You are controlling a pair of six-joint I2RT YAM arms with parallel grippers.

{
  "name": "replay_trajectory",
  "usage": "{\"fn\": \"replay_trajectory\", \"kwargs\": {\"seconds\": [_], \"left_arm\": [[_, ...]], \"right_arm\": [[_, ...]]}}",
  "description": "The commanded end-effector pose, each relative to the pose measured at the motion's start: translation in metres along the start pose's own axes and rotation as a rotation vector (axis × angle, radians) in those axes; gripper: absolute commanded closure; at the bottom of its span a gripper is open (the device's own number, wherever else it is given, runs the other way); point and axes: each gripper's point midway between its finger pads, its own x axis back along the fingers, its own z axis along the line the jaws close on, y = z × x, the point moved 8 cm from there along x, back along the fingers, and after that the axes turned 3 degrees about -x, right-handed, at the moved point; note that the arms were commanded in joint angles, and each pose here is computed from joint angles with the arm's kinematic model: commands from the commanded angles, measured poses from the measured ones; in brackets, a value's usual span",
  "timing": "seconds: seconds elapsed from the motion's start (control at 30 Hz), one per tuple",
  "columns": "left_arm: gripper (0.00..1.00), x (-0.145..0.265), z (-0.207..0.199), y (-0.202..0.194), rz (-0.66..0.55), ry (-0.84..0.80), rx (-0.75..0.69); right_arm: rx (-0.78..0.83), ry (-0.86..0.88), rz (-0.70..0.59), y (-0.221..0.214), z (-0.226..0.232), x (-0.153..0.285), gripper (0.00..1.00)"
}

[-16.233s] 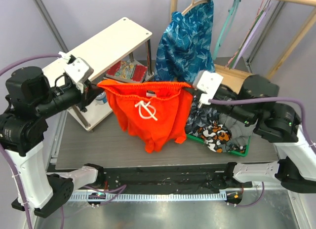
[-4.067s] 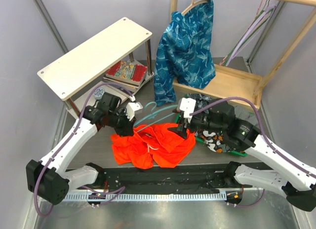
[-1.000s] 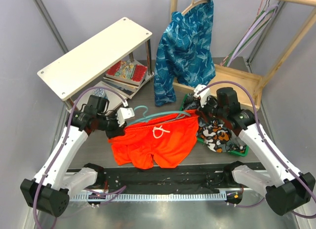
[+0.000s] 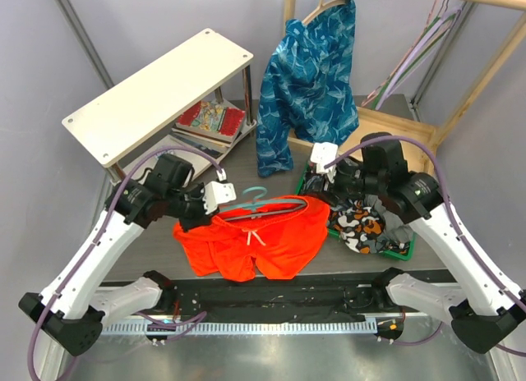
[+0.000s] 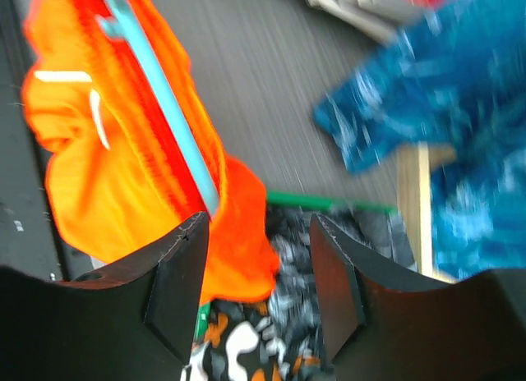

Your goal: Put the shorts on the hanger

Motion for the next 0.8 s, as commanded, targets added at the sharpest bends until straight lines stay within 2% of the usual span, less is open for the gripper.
{"fn": "replay_trajectory", "kwargs": {"seconds": [0.0,0.17,0.4,0.53,0.67,0.77], "left_arm": [[1.00,0.020,-0.008,0.020,-0.165,-0.033,-0.117],[1.00,0.023,-0.013,0.025,-0.223,-0.048,-0.153],[1.00,0.024,-0.013,0.027,-0.230,-0.068,-0.174],[1.00,0.024,-0.014,0.028,-0.247,-0.081,-0.199],[1.00,0.025,-0.015,0.028,-0.253,-0.081,-0.222],[1.00,0.025,-0.016,0.027,-0.251,-0.083,-0.230]], "right_arm": [[0.127,0.211,-0.168,0.035,0.012,-0.004,0.43],[0.188,0.307,-0.190,0.042,0.024,-0.021,0.43],[0.223,0.430,-0.193,0.043,0.054,-0.038,0.43],[0.225,0.477,-0.159,0.032,0.064,-0.047,0.50],[0.158,0.531,-0.094,0.020,0.071,-0.053,0.52],[0.111,0.540,-0.057,0.008,0.077,-0.054,0.58]]}}
